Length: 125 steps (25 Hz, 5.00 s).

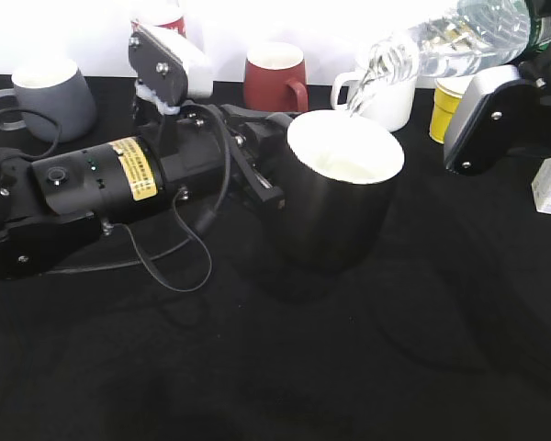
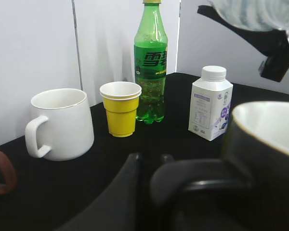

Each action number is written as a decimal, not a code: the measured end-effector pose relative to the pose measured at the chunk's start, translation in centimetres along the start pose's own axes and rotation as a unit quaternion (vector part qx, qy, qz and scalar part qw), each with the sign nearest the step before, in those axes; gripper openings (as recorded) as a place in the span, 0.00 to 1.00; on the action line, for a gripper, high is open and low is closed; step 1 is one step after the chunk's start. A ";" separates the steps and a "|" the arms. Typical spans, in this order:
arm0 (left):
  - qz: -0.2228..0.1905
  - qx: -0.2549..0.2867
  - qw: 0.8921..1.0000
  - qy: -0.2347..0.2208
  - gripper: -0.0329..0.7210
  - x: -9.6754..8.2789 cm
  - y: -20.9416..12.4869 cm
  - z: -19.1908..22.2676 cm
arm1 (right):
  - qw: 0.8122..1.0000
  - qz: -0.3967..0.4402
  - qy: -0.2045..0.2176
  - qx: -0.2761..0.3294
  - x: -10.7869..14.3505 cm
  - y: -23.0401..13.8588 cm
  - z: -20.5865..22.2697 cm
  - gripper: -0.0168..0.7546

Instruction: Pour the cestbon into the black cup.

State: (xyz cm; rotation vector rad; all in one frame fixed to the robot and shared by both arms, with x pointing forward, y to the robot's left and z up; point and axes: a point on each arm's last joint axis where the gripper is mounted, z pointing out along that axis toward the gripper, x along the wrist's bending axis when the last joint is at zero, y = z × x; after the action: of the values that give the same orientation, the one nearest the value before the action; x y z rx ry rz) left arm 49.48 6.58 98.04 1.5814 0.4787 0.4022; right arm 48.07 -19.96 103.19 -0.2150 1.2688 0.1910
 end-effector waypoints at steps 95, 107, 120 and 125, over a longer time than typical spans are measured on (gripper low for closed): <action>-0.155 0.235 0.895 0.345 0.36 5.2 2.1 -16.0 | 0.562 0.651 0.412 0.301 3.5 1.5 -3.7 0.81; -0.126 0.202 0.915 0.325 0.36 -7.2 10.3 -33.5 | 0.586 0.678 0.335 0.292 -12.0 -3.2 -18.0 0.79; -0.103 0.184 0.937 0.278 0.36 -8.6 5.2 -34.8 | 0.604 0.702 0.239 0.292 -9.4 -5.2 -24.2 0.79; -0.101 0.184 0.937 0.278 0.36 -8.6 5.2 -34.8 | 0.602 0.704 0.241 0.291 -9.4 -5.2 -24.2 0.79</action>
State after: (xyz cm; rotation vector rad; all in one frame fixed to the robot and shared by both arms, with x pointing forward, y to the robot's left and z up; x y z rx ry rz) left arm 24.13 31.32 105.79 1.7456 1.1995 0.6310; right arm 24.40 -31.54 105.67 1.4978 1.7055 1.1073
